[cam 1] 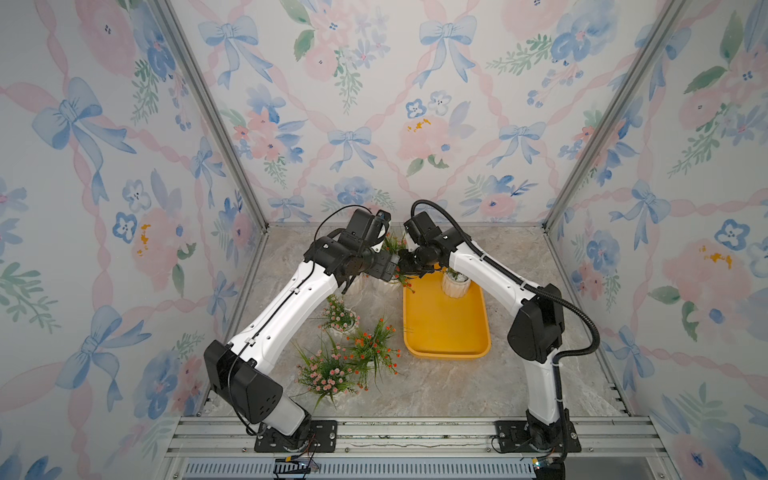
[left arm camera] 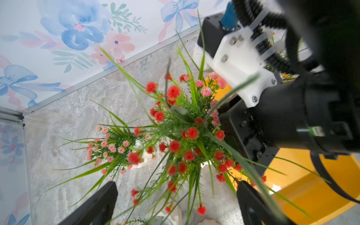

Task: Put the potted gypsophila into the storage box
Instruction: Pick up the baby's breath potted plant from the center of the board, then place the baby's breath potted plant at the storage box.

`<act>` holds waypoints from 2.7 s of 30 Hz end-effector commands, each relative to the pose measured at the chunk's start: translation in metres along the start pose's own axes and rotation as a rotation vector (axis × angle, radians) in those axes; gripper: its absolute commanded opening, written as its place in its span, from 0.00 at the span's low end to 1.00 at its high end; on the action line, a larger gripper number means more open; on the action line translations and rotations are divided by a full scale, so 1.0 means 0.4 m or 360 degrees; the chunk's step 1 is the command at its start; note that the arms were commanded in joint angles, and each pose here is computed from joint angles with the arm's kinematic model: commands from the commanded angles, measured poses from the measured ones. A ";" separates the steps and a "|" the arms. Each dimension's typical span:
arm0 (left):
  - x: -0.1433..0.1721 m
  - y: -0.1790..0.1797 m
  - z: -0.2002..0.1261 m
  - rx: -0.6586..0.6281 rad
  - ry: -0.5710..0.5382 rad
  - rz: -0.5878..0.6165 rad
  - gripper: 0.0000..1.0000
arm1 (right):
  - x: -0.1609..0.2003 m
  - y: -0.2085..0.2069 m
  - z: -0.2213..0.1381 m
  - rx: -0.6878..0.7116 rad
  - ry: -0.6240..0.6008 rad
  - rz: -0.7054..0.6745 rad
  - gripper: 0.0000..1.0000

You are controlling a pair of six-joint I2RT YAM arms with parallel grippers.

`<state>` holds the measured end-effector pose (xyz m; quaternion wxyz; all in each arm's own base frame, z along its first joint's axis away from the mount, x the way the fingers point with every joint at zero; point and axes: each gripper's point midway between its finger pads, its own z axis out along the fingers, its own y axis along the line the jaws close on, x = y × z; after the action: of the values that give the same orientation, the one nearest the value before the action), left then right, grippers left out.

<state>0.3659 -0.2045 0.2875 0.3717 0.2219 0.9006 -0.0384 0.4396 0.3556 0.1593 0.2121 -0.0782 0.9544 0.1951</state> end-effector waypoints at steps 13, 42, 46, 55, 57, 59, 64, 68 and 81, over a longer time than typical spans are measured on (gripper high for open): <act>-0.082 -0.174 0.080 0.0172 -0.0010 0.0250 0.98 | -0.074 -0.159 -0.137 0.0210 -0.0171 0.0081 0.00; -0.049 -0.184 0.167 0.0132 0.0107 0.0241 0.98 | -0.043 -0.312 0.053 0.0328 -0.0069 0.0203 0.00; -0.038 -0.180 0.176 0.0113 0.0127 0.0250 0.98 | -0.049 -0.331 0.071 0.0373 -0.0074 0.0241 0.00; -0.022 -0.173 0.187 0.0099 0.0158 0.0257 0.98 | -0.036 -0.358 0.101 0.0453 0.0004 0.0291 0.02; -0.014 -0.168 0.186 0.0091 0.0167 0.0258 0.98 | -0.034 -0.359 0.100 0.0456 0.0005 0.0302 0.03; -0.008 -0.159 0.183 0.0080 0.0172 0.0248 0.98 | -0.032 -0.360 0.099 0.0454 0.0003 0.0319 0.08; -0.004 -0.137 0.176 0.0049 0.0173 0.0226 0.98 | -0.038 -0.354 0.088 0.0446 -0.0016 0.0336 0.23; -0.005 -0.124 0.169 0.0039 0.0167 0.0214 0.98 | -0.049 -0.348 0.079 0.0431 -0.0034 0.0354 0.26; -0.003 -0.089 0.143 -0.0012 0.0146 0.0182 0.98 | -0.145 -0.283 -0.047 0.0262 -0.0321 0.0401 0.37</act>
<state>0.3909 -0.2617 0.2317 0.3211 0.2900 0.9015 -0.0071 0.5039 0.2468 0.1261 0.2457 0.0667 0.9603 0.1137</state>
